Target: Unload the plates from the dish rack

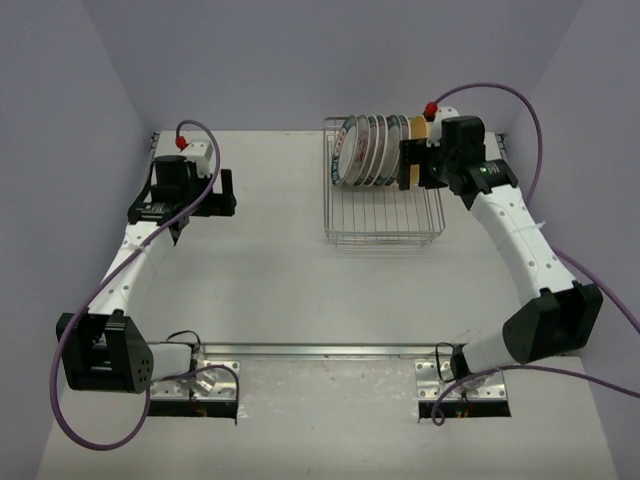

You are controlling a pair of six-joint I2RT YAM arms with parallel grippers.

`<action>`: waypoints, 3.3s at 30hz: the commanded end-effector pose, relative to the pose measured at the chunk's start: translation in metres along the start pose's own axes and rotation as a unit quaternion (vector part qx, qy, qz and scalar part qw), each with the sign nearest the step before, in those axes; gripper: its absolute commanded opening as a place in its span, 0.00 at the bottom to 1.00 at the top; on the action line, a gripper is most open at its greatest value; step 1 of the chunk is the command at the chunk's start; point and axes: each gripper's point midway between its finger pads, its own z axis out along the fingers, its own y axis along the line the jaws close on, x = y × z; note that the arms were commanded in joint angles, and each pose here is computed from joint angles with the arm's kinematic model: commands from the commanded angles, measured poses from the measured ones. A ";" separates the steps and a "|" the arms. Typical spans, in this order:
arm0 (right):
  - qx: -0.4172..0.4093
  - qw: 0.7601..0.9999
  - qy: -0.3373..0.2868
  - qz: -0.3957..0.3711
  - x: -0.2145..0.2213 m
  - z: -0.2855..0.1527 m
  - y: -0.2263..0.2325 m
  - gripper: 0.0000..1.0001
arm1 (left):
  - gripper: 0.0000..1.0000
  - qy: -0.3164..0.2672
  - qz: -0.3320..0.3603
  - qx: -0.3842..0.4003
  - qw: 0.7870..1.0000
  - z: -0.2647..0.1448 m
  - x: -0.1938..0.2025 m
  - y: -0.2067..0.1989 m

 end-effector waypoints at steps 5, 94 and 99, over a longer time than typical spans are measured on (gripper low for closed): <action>-0.005 0.999 -0.037 -0.011 -0.073 0.038 0.058 0.79 | 1.00 -0.051 -0.001 -0.033 0.998 -0.013 -0.023 0.008; -0.314 0.939 -0.120 -0.077 -0.063 -0.038 0.240 0.00 | 1.00 -0.166 -0.006 0.362 0.917 -0.131 -0.049 -0.099; -0.412 0.905 -0.067 -0.080 -0.021 -0.054 0.262 0.00 | 0.96 -0.136 -0.016 0.422 0.896 -0.133 -0.041 -0.114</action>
